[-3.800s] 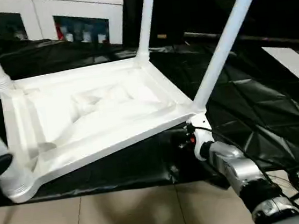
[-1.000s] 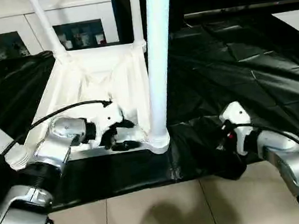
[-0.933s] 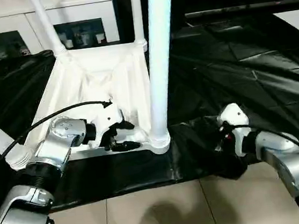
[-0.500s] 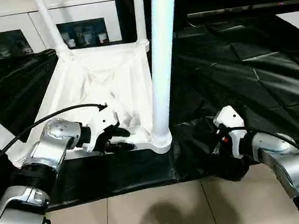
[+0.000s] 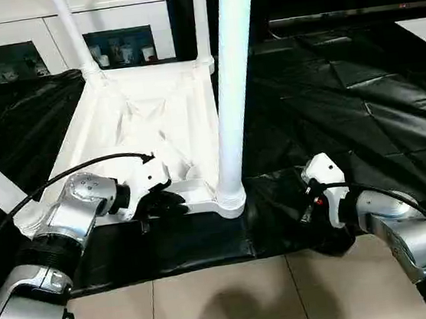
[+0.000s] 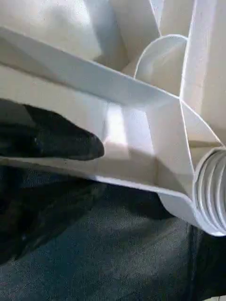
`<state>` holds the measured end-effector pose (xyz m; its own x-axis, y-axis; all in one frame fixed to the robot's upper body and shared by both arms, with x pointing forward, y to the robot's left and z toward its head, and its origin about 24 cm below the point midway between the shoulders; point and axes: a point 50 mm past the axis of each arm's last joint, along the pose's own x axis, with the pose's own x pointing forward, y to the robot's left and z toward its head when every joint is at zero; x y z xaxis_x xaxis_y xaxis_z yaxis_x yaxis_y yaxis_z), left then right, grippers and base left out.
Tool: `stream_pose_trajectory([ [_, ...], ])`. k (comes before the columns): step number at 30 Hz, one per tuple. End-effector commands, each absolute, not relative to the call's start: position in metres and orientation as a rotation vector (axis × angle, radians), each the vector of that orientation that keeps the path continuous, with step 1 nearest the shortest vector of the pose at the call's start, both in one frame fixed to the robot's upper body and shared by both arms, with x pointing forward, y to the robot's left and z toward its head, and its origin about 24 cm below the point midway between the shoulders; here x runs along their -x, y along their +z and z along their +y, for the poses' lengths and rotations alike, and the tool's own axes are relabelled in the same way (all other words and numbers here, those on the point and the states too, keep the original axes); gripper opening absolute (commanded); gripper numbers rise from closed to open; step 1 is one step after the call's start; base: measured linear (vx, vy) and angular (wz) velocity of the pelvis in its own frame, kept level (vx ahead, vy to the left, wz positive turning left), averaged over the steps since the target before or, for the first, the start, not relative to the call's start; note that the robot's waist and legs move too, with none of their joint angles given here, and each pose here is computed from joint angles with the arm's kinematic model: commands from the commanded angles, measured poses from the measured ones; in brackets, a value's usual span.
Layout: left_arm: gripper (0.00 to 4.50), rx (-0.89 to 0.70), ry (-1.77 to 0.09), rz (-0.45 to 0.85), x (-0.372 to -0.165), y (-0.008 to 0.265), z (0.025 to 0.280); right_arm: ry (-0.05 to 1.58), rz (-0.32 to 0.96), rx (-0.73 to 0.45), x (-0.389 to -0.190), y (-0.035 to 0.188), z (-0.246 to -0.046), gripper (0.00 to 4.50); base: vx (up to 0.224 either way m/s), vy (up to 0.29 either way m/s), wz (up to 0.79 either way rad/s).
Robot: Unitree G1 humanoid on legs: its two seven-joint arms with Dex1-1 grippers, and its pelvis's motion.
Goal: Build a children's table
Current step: Rotate leg to tighten
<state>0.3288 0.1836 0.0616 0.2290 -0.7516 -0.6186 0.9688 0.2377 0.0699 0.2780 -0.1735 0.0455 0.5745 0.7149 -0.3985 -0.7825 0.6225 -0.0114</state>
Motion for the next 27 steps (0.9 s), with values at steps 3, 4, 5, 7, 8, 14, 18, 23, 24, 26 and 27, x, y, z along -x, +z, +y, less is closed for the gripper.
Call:
stream_pose_trajectory([
  [3,0.50,-0.507,-1.241,0.526,-0.330,0.063,0.183,0.898,0.360,0.211,-0.281,0.052,-0.170,0.00,0.000,0.000,0.00],
  [4,0.44,-0.507,-1.241,0.526,-0.330,0.063,0.183,0.898,0.360,0.211,-0.281,0.052,-0.170,0.00,0.000,0.000,0.00],
  [5,0.34,-0.509,-1.237,0.540,-0.329,0.062,0.183,0.898,0.361,0.210,-0.281,0.051,-0.170,0.00,0.000,0.000,0.00],
  [7,0.22,-0.465,-1.187,0.557,-0.327,0.056,0.180,0.874,0.348,0.168,-0.284,0.051,-0.169,0.00,0.000,0.000,0.00],
  [8,0.16,-0.461,-1.185,0.557,-0.327,0.056,0.179,0.873,0.347,0.165,-0.284,0.051,-0.169,0.00,0.000,0.000,0.00],
  [14,0.03,-0.334,-1.032,0.547,-0.321,0.049,0.164,0.801,0.308,0.107,-0.291,0.049,-0.164,0.00,0.000,0.000,0.00],
  [18,0.00,-0.359,-1.000,0.487,-0.310,0.048,0.150,0.789,0.272,0.017,-0.295,0.052,-0.159,0.27,0.000,0.000,0.00],
  [23,0.00,-0.380,-1.150,0.367,-0.299,0.051,0.137,0.843,0.234,-0.008,-0.294,0.056,-0.154,0.61,0.000,0.000,0.00],
  [24,0.00,-0.393,-1.175,0.352,-0.297,0.050,0.136,0.851,0.224,-0.014,-0.295,0.057,-0.153,0.67,0.000,0.000,0.00],
  [26,0.00,-0.433,-1.223,0.334,-0.296,0.049,0.134,0.876,0.224,0.012,-0.296,0.057,-0.153,0.85,0.000,0.000,0.00],
  [27,0.00,-0.438,-1.229,0.332,-0.296,0.049,0.134,0.880,0.225,0.017,-0.296,0.056,-0.153,0.93,0.000,0.000,0.00],
])
